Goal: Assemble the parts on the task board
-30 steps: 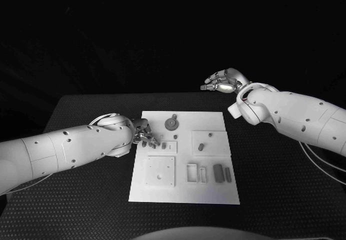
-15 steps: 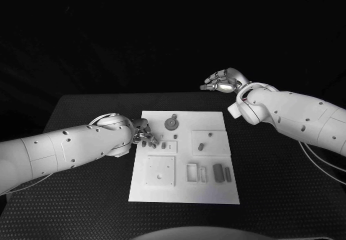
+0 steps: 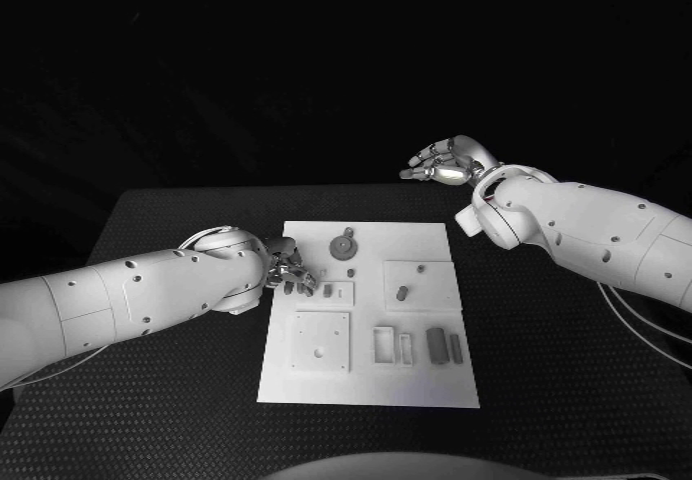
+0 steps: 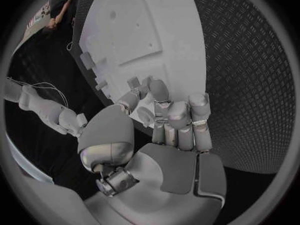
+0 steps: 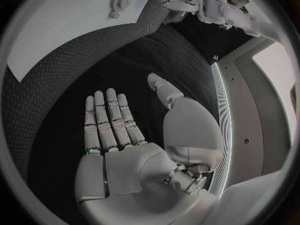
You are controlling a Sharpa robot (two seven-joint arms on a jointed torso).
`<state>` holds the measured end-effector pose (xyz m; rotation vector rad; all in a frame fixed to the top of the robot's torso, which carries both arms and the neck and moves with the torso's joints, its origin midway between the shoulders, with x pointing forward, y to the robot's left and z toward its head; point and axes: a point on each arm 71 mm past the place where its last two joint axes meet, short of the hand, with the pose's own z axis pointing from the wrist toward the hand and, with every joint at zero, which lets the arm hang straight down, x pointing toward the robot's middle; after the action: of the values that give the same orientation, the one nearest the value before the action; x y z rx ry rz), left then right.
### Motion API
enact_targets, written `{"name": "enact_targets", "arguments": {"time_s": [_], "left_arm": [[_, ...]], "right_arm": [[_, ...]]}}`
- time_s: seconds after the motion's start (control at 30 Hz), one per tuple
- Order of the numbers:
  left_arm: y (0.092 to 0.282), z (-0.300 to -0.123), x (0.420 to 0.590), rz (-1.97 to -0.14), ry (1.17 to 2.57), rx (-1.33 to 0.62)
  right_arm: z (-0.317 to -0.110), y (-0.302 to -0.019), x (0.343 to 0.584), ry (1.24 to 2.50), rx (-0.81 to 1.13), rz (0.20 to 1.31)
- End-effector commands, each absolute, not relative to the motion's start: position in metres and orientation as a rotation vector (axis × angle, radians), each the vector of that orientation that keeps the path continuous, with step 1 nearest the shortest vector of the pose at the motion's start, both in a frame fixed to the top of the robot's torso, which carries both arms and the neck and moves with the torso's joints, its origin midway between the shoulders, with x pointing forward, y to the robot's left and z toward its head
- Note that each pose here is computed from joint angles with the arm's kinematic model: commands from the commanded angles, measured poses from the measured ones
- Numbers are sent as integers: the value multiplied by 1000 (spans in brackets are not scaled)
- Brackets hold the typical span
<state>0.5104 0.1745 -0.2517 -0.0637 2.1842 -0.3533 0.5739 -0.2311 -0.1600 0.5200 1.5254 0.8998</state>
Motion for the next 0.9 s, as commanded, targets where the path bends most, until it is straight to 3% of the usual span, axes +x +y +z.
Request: {"name": "enact_targets", "arguments": {"time_s": [0.03,0.9], "left_arm": [[173,-252,509,-367,2199,-59],[173,-252,510,-355,2199,-58]], "right_arm": [[-160,-229,573,1533,510,912],[-160,-229,573,1533,510,913]]}}
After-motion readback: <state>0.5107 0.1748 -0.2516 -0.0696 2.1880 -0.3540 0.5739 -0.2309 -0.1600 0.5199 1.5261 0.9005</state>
